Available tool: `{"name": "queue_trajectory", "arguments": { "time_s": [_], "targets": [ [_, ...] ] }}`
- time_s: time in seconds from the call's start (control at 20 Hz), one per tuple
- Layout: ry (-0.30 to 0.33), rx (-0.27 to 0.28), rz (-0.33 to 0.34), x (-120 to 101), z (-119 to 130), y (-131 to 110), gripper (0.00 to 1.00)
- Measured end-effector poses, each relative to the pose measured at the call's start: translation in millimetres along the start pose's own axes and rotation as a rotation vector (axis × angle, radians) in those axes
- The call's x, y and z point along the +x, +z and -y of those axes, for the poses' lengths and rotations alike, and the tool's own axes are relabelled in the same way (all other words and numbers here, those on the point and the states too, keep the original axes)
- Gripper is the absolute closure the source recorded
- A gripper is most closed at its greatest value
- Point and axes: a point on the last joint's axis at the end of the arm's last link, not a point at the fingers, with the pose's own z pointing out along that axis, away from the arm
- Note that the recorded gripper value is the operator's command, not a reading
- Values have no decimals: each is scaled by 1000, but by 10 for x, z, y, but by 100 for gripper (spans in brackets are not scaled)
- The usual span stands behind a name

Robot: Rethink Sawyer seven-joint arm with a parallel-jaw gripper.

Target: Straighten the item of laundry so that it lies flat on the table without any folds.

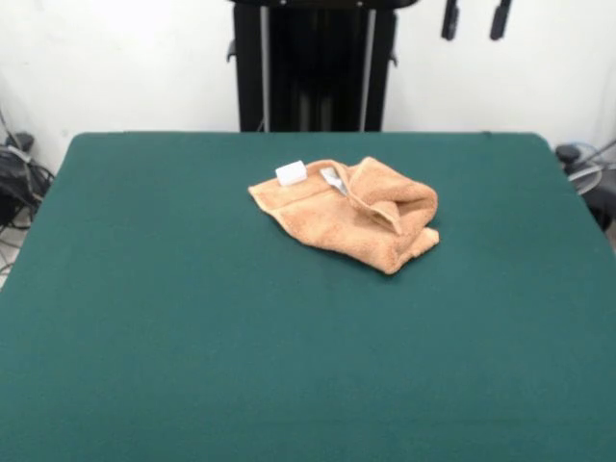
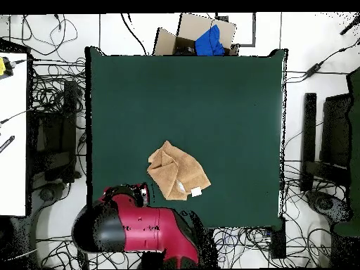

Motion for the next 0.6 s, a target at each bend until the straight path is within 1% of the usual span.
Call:
{"name": "queue_trajectory", "arguments": {
  "time_s": [0.3,0.6],
  "targets": [
    [29,25,55,-48,161,187,0],
    [46,37,74,-48,254,376,0]
  ]
}}
